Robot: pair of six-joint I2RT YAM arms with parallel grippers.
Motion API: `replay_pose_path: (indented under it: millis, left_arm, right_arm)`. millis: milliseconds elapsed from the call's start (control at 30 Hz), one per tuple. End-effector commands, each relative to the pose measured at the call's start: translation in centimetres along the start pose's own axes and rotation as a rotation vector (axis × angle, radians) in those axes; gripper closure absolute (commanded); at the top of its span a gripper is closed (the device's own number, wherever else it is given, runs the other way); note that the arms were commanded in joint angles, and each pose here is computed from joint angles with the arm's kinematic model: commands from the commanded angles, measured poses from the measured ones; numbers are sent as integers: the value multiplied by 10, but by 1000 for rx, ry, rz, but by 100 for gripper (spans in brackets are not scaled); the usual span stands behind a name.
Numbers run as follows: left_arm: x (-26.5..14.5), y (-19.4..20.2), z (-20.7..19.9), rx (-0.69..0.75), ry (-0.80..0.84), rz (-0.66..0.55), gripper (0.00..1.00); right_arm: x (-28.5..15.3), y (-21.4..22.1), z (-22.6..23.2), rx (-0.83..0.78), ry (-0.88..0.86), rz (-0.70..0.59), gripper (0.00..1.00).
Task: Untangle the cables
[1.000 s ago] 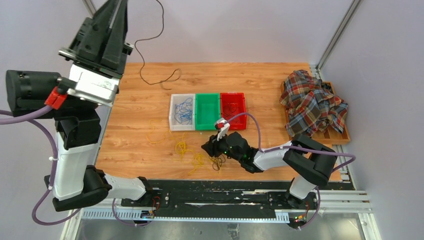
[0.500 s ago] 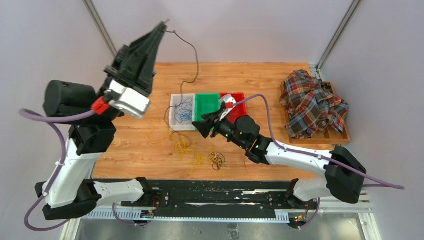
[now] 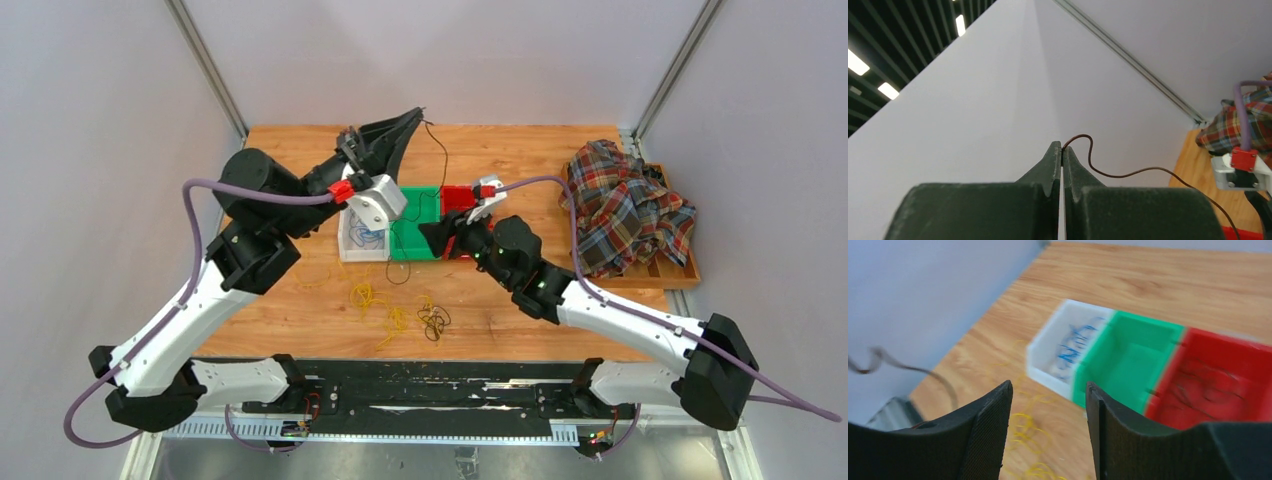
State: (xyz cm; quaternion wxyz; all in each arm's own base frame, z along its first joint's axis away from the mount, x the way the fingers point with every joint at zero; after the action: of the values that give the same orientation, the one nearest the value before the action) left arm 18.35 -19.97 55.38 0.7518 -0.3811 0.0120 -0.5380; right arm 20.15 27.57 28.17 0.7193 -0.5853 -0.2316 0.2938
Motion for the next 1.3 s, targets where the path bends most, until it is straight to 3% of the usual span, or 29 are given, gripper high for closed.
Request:
replay_pose_path:
  millis: [0,200,533,867,1267]
  left_arm:
    - [12,18,-12,2,17,36,99]
    - [30,53,-32,29,26,122,100]
    - [60,122,-72,105,59,286,99]
    - [87,173,-84,148,66,381,99]
    - [111,197,-82,206,76,381,99]
  right_arm:
    - [-19,37,-68,16,354,214,45]
    - [-45,53,-118,55,531,229,45]
    - [-81,42,-173,89,778,229,45]
    - [-93,40,-172,110,769,191,46]
    - [-95,50,-170,139,747,201,48]
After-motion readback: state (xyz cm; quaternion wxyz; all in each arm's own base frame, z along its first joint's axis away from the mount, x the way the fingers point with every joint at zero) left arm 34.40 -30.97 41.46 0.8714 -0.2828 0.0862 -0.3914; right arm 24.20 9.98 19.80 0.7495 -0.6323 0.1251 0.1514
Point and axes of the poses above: each gripper's point midway between its finger pads, its own x axis out along the fingers, its own z axis along the line the jaws close on, y = z × x, the point moved 8 cm from there along -x, back along the fingers, and after that the axes turned 8 degrees about -x, right-handed, at the moved point
